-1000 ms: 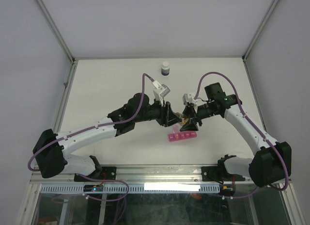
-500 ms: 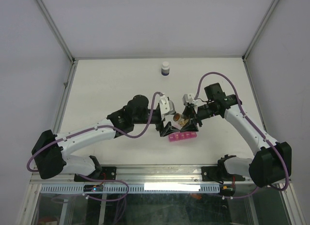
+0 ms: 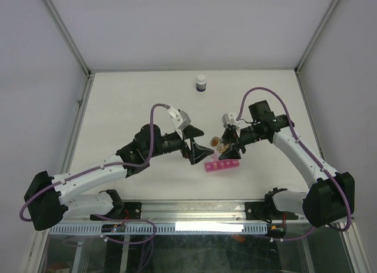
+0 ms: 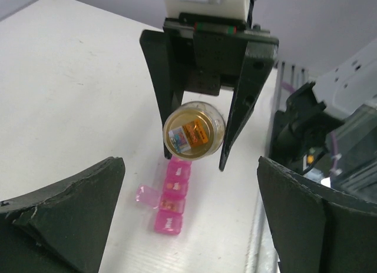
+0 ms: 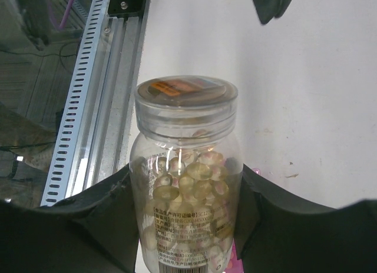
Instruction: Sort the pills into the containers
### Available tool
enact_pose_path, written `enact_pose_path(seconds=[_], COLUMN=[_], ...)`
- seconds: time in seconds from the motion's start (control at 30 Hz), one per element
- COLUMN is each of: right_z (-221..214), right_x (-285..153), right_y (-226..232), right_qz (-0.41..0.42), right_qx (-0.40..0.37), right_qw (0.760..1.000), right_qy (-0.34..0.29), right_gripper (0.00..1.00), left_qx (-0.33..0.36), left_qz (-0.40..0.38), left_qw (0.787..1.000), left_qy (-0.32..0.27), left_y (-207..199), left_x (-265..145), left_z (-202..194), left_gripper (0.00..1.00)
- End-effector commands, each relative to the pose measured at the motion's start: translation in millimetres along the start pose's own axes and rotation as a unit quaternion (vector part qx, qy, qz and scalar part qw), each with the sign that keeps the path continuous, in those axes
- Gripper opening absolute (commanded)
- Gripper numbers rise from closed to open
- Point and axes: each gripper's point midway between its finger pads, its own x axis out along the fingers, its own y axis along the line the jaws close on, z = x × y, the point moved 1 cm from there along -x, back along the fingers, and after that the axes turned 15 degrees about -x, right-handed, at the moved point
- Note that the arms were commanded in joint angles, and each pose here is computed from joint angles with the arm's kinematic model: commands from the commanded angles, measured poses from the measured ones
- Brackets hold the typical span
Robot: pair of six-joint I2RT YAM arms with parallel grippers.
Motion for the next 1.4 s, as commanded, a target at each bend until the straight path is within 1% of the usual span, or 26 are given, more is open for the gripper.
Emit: enact_pose_path(seconds=[0.0, 0.07, 0.17, 0.37, 0.5, 0.6, 0.9, 0.93, 1.03, 1.17, 1.2, 1.23, 1.3, 1.37], right_z=[21.9, 22.1, 22.7, 22.3, 22.3, 22.2, 21.5, 21.2, 21.6, 21.1, 21.5, 21.1, 20.3, 19.6], right_x=[-3.9, -3.8, -4.3, -4.3, -4.2, -4.2, -4.1, -4.0, -4.1, -3.9, -4.0, -3.9, -3.5, -3.2], right_y=[-9.1, -9.0, -8.9, -9.1, -9.1, -9.2, -8.9, -9.0, -9.1, -9.4, -9.7, -9.7, -10.3, -10.6], right_qz=[-0.009, -0.009, -0.01, -0.01, -0.01, -0.01, -0.01, -0.01, -0.01, -0.011, -0.011, -0.012, -0.014, -0.015], right_qx=[-0.035, -0.036, -0.037, -0.038, -0.038, -0.038, -0.037, -0.036, -0.037, -0.037, -0.038, -0.036, -0.033, -0.033], right_qw=[0.999, 0.999, 0.999, 0.999, 0.999, 0.999, 0.999, 0.999, 0.999, 0.999, 0.999, 0.999, 0.999, 0.999], right_qy=[-0.026, -0.026, -0.026, -0.025, -0.025, -0.025, -0.024, -0.024, -0.025, -0.024, -0.024, -0.024, -0.025, -0.024], right_gripper=[0.0, 0.0, 0.0, 0.0, 0.0, 0.0, 0.0, 0.0, 0.0, 0.0, 0.06, 0.16, 0.45, 0.68], left_qx=[-0.125, -0.145, -0.156, -0.162, -0.164, -0.164, -0.16, -0.16, -0.155, -0.139, -0.135, -0.132, -0.126, -0.121], left_qz=[0.008, 0.029, 0.041, 0.029, 0.025, 0.02, 0.002, 0.001, -0.008, -0.02, -0.021, -0.021, -0.018, -0.012], left_qw=[0.991, 0.988, 0.987, 0.986, 0.986, 0.986, 0.986, 0.986, 0.986, 0.988, 0.988, 0.989, 0.99, 0.991], left_qy=[-0.043, -0.032, -0.016, -0.002, 0.01, 0.022, 0.05, 0.054, 0.06, 0.069, 0.07, 0.07, 0.068, 0.064], left_y=[-6.0, -0.1, 4.0, -1.0, -0.7, -2.2, -6.6, -6.9, -9.3, -11.5, -11.2, -10.8, -8.8, -5.7], left_x=[12.2, 18.5, 25.6, 34.5, 39.5, 42.1, 46.5, 46.7, 47.3, 46.3, 45.7, 45.0, 44.0, 42.5], left_z=[24.3, 22.7, 19.2, 19.5, 16.0, 12.2, 3.8, 2.2, 1.7, -1.6, -2.6, -3.0, -3.0, -2.0], left_gripper=[0.94, 0.88, 0.81, 0.71, 0.66, 0.65, 0.5, 0.47, 0.24, 0.0, 0.0, 0.0, 0.0, 0.0])
